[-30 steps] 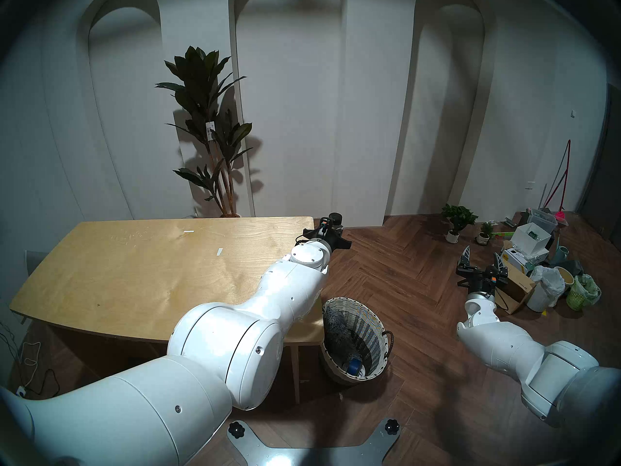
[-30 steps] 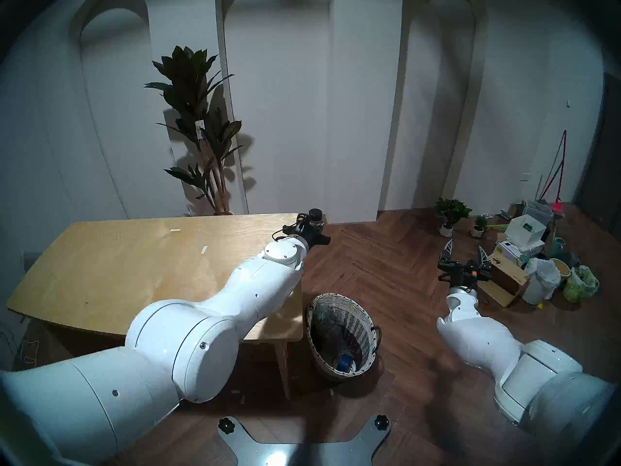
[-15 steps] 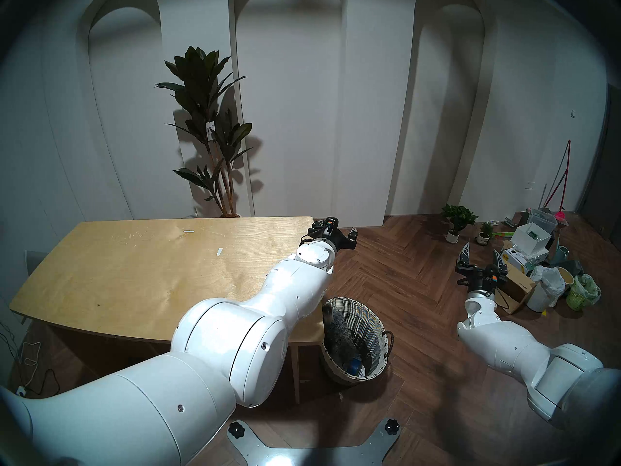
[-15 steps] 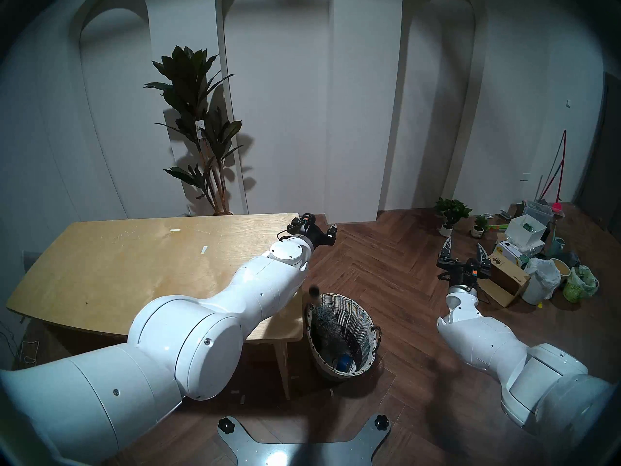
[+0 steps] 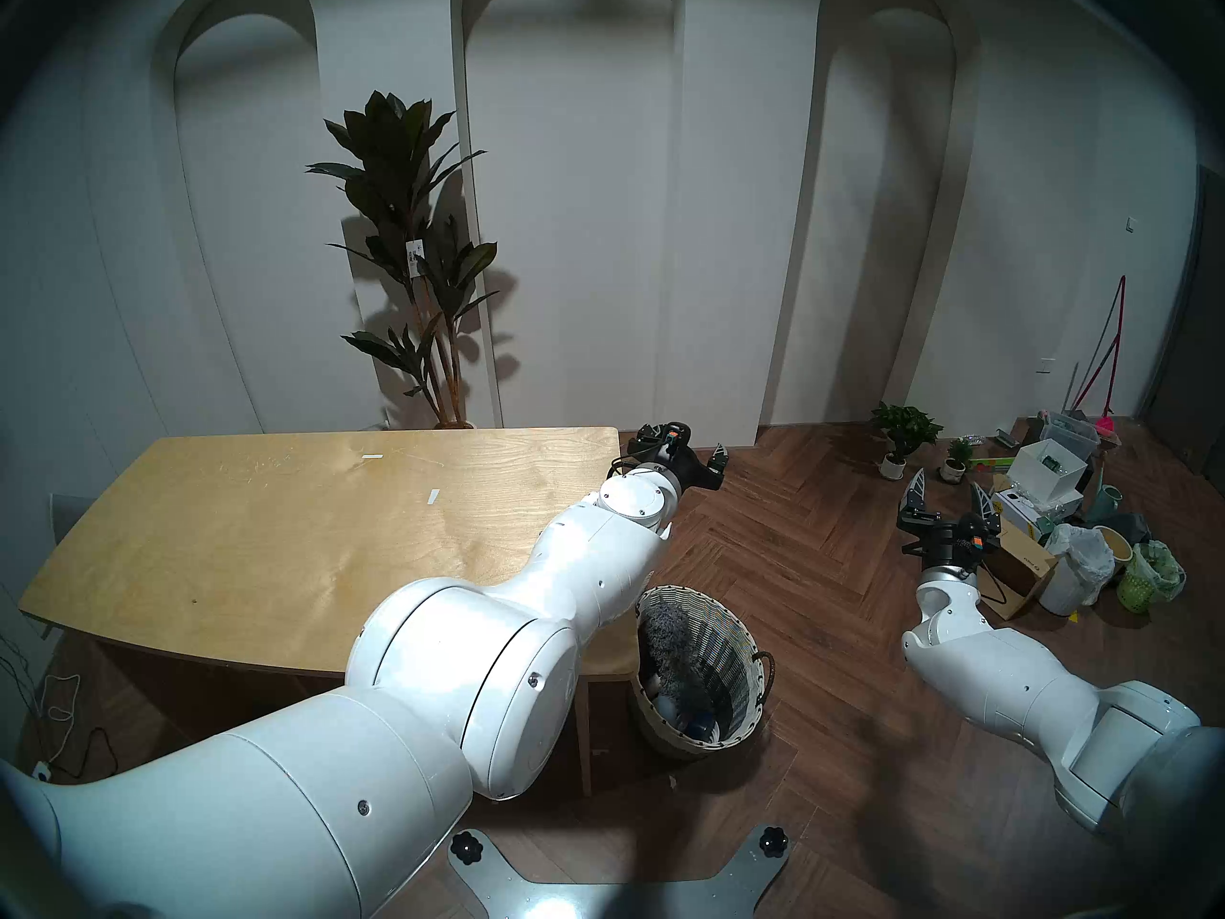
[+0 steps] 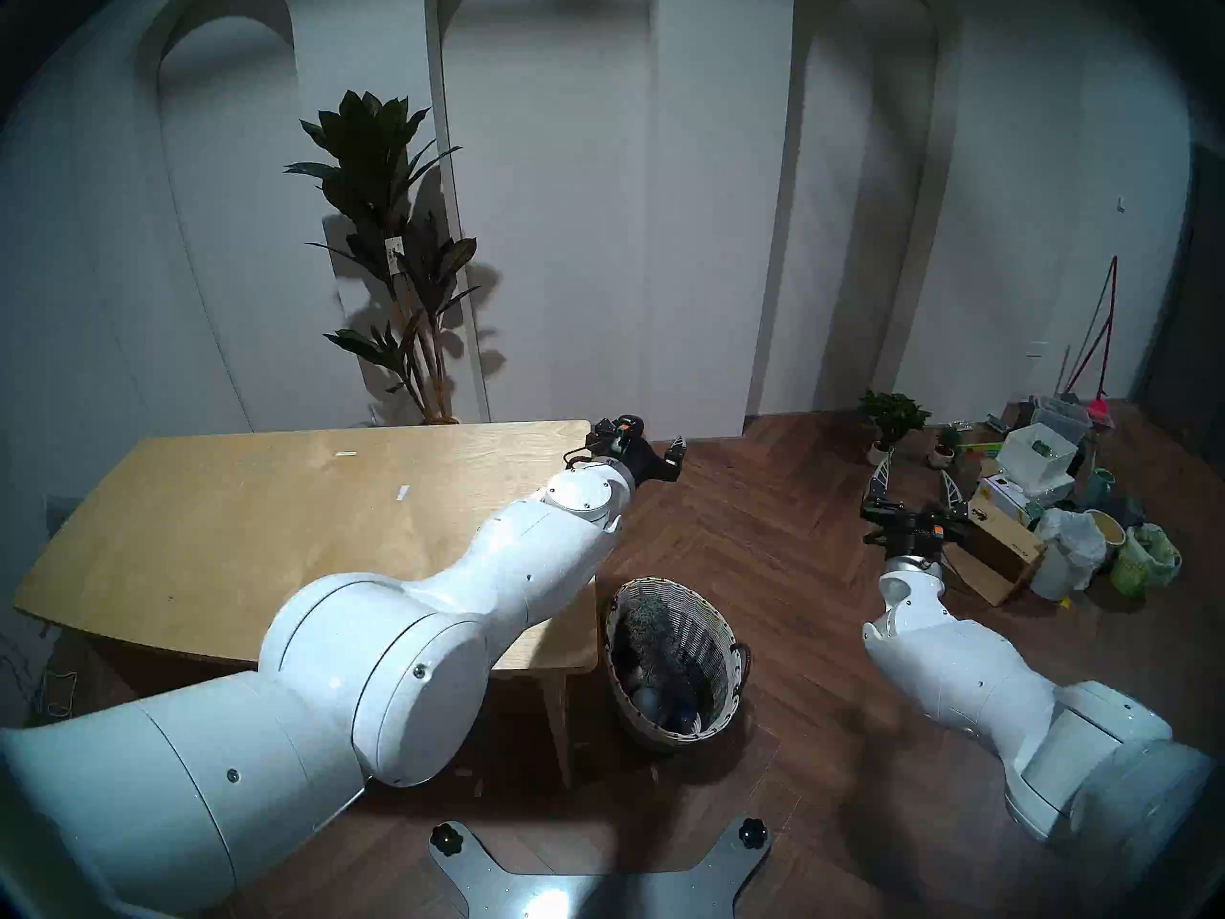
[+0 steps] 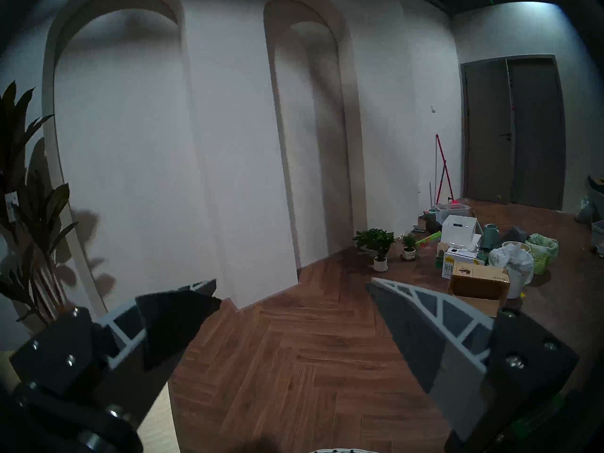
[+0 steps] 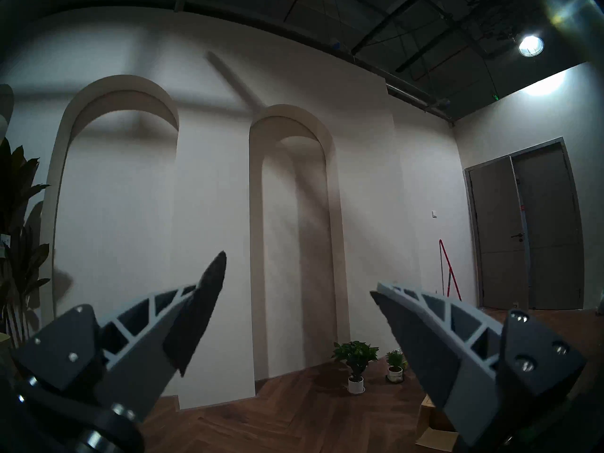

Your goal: Load the items into the basket from the rear

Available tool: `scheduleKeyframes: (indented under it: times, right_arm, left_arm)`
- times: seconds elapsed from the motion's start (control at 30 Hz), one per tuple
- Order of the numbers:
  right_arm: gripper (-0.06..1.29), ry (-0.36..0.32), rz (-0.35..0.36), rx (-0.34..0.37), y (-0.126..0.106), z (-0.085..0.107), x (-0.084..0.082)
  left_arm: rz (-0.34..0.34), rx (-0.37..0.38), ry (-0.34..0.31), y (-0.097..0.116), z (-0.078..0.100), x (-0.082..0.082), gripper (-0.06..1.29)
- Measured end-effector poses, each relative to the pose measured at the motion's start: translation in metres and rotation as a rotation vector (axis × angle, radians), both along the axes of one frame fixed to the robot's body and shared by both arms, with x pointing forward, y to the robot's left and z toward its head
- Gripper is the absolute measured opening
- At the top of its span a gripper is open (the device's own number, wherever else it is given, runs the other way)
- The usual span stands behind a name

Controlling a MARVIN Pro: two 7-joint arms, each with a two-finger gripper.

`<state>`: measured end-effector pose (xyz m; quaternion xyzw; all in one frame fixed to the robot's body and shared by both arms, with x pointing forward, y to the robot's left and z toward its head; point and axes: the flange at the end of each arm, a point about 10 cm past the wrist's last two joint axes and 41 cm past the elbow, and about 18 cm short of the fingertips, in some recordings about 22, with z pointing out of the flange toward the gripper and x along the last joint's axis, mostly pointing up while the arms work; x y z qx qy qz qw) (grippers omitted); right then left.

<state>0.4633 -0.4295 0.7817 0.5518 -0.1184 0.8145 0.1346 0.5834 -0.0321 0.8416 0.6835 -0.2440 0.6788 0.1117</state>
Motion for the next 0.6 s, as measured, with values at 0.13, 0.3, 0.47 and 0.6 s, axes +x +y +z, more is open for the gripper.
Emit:
scheduleKeyframes:
  times: [0.13,0.3,0.47,0.6]
  right_arm:
    - [1.25,0.025,0.065,-0.009,0.019,0.003,0.005]
    - [1.25,0.053,0.135,-0.001,0.045,0.009,0.014]
    - [1.25,0.079,0.199,0.001,0.071,0.017,0.022]
    - [1.25,0.092,0.252,0.008,0.095,0.024,0.028]
  left_arm:
    - [-0.015,0.024,-0.065,0.01,0.009,0.006,1.23]
    - [0.004,0.047,-0.136,0.035,0.021,0.017,1.23]
    - [0.073,0.063,-0.18,0.074,0.026,0.028,1.23]
    - [0.153,0.066,-0.195,0.113,0.027,0.036,1.23]
